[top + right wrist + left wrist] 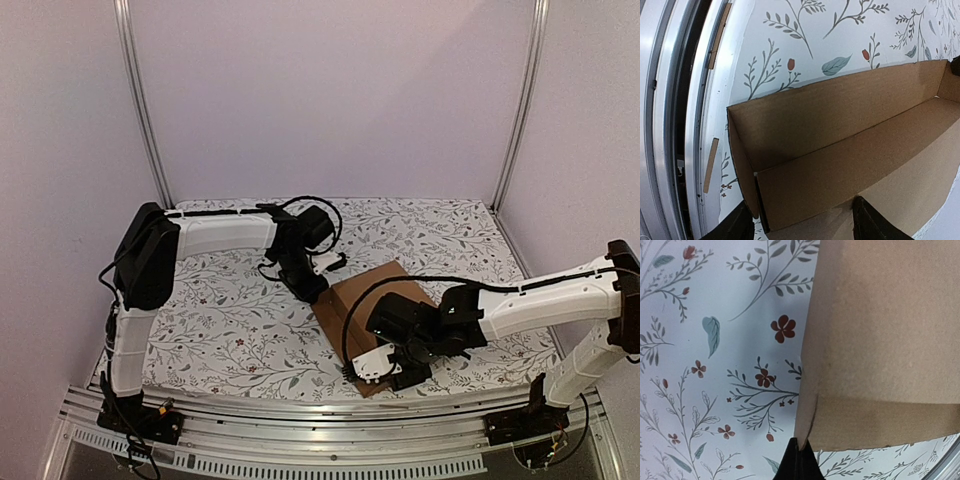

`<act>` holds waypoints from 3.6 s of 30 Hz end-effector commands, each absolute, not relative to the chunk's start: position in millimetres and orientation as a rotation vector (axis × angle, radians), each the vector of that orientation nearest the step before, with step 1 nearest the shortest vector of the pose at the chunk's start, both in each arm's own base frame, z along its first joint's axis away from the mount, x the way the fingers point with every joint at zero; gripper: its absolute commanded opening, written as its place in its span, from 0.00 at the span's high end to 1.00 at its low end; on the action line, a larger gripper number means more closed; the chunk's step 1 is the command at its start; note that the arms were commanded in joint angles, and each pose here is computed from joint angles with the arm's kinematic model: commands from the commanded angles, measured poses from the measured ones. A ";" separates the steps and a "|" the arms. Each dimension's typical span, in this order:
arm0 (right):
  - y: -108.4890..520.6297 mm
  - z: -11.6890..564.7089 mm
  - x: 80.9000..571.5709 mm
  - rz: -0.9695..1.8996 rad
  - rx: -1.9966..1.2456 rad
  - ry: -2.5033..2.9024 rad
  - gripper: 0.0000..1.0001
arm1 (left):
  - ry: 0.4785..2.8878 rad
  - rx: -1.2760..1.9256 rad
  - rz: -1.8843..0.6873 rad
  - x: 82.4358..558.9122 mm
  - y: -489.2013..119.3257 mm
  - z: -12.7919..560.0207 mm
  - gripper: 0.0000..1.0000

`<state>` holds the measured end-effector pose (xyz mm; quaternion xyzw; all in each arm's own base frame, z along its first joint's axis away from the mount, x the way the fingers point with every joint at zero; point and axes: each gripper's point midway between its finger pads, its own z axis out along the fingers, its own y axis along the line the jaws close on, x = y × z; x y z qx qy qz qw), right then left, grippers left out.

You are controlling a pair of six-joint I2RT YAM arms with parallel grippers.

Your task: Fold the paper box

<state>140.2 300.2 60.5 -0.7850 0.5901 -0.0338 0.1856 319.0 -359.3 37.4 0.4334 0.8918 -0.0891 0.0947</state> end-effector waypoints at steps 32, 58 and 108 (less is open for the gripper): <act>281.7 24.0 116.3 -0.041 -2.377 1.766 0.40 | 2.729 1.429 -0.398 303.2 -383.4 57.0 1.00; 278.8 26.7 116.6 -0.053 -2.387 1.749 0.40 | 2.857 1.393 -0.543 305.7 -388.4 57.3 1.00; 281.4 20.9 107.6 0.007 -2.437 1.774 0.40 | 2.491 1.519 -0.226 329.2 -408.1 68.9 0.94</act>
